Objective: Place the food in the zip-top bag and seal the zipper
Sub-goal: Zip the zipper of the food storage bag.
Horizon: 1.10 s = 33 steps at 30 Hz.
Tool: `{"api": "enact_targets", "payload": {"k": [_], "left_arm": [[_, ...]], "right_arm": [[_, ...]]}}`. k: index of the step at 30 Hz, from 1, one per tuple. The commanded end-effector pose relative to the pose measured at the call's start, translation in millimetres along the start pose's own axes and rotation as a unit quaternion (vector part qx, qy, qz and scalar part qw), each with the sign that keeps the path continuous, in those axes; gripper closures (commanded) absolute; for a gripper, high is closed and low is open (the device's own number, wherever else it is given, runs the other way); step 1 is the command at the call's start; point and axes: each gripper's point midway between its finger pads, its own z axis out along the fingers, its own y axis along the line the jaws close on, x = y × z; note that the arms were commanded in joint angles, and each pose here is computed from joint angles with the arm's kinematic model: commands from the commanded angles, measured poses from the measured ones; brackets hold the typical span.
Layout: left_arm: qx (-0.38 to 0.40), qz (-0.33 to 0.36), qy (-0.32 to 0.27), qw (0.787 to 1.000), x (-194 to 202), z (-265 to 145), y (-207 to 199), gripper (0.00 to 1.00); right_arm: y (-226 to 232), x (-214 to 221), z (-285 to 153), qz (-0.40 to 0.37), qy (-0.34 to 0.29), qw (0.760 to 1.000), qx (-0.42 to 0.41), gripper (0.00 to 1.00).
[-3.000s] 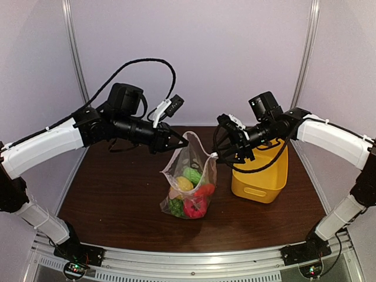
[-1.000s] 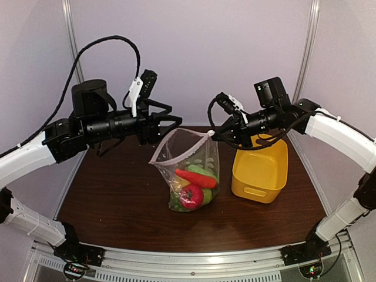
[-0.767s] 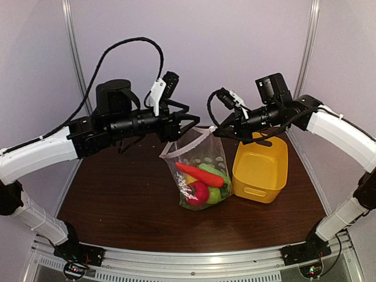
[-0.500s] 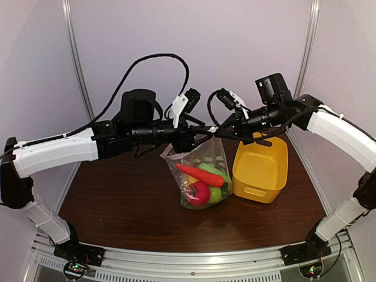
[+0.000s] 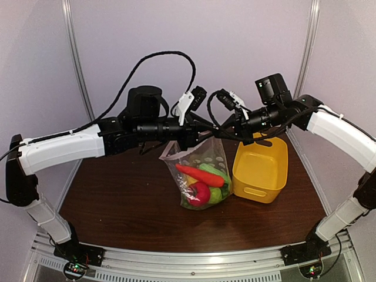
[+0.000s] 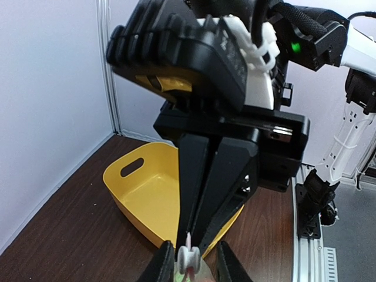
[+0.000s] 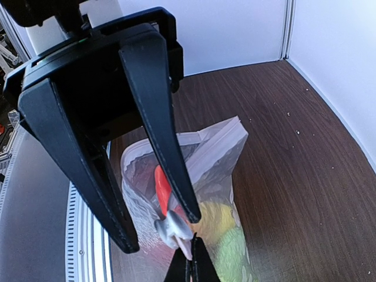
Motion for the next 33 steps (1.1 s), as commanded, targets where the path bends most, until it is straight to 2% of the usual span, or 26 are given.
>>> {"api": "enact_targets", "payload": {"k": [1, 8, 17, 27, 33], "left_arm": [[0.005, 0.002, 0.011, 1.0, 2.5, 8.5, -0.2, 0.77], [-0.011, -0.002, 0.022, 1.0, 5.8, 8.8, 5.8, 0.91], [-0.019, -0.014, 0.039, 0.999, 12.6, 7.9, 9.0, 0.84], [-0.016, -0.018, 0.052, 0.998, 18.0, 8.8, 11.3, 0.99], [-0.027, -0.023, 0.072, 0.997, 22.3, -7.9, 20.8, 1.0]], "right_arm": [[6.3, -9.0, -6.7, -0.01, -0.017, 1.0, 0.001, 1.0], [5.8, -5.7, -8.8, -0.019, -0.015, 1.0, 0.01, 1.0], [5.4, -6.7, -8.7, -0.021, -0.018, 1.0, 0.011, 1.0], [6.0, -10.0, -11.3, -0.02, -0.025, 0.999, 0.01, 1.0], [-2.2, -1.7, -20.5, -0.024, -0.027, 0.999, 0.0, 1.0]]}}
